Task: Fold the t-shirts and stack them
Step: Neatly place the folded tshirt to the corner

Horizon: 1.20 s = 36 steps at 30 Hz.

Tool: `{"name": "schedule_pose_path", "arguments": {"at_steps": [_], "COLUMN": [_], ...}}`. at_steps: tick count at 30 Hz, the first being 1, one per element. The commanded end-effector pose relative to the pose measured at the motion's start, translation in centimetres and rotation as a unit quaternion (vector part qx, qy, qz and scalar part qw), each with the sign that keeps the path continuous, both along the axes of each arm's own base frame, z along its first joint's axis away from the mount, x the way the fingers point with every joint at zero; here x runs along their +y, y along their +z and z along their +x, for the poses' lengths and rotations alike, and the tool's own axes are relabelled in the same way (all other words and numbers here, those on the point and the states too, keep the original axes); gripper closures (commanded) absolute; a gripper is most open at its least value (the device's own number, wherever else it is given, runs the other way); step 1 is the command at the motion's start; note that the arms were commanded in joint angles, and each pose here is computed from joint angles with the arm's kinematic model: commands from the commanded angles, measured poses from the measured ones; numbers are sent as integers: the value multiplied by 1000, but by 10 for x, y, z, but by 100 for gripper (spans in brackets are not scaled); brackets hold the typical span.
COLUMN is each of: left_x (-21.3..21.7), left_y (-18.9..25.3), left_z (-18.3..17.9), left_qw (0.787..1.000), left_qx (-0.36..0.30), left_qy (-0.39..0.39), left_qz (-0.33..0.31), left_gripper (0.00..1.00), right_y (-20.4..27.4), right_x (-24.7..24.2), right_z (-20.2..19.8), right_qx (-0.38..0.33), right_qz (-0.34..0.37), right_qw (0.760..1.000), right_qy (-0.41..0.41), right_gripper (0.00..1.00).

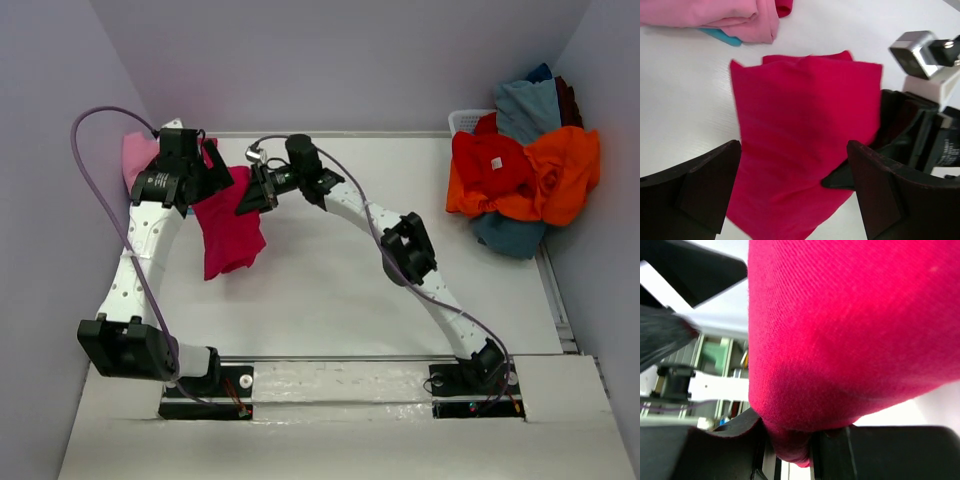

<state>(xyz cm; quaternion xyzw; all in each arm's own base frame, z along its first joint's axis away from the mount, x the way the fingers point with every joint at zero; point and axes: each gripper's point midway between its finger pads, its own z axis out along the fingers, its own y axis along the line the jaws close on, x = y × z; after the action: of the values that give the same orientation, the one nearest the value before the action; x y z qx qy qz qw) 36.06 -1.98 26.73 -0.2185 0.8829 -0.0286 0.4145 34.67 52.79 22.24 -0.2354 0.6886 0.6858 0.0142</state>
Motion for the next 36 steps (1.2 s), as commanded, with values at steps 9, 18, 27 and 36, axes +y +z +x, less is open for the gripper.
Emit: {"name": "schedule_pose_path", "arguments": {"at_steps": [9, 18, 27, 36], "left_x": [2, -6, -22, -33], "left_y": [-4, -11, -39, -59], "left_z": [-24, -26, -38, -49], "left_qw": [1000, 999, 996, 992], "left_qx": [4, 12, 48, 80], "left_qy": [13, -3, -34, -55], "left_qz": [-14, -32, -63, -86], "left_gripper": [1, 1, 1, 1], "right_y": [-80, -121, -138, -118], "right_x": [46, 61, 49, 40], "right_z": [-116, -106, -44, 7], "right_qx": [66, 92, 90, 63], "right_qz": [-16, -42, -67, -65], "right_qw": [982, 985, 993, 995], "right_qy": [178, 140, 37, -48], "right_gripper": [93, 93, 93, 93]}}
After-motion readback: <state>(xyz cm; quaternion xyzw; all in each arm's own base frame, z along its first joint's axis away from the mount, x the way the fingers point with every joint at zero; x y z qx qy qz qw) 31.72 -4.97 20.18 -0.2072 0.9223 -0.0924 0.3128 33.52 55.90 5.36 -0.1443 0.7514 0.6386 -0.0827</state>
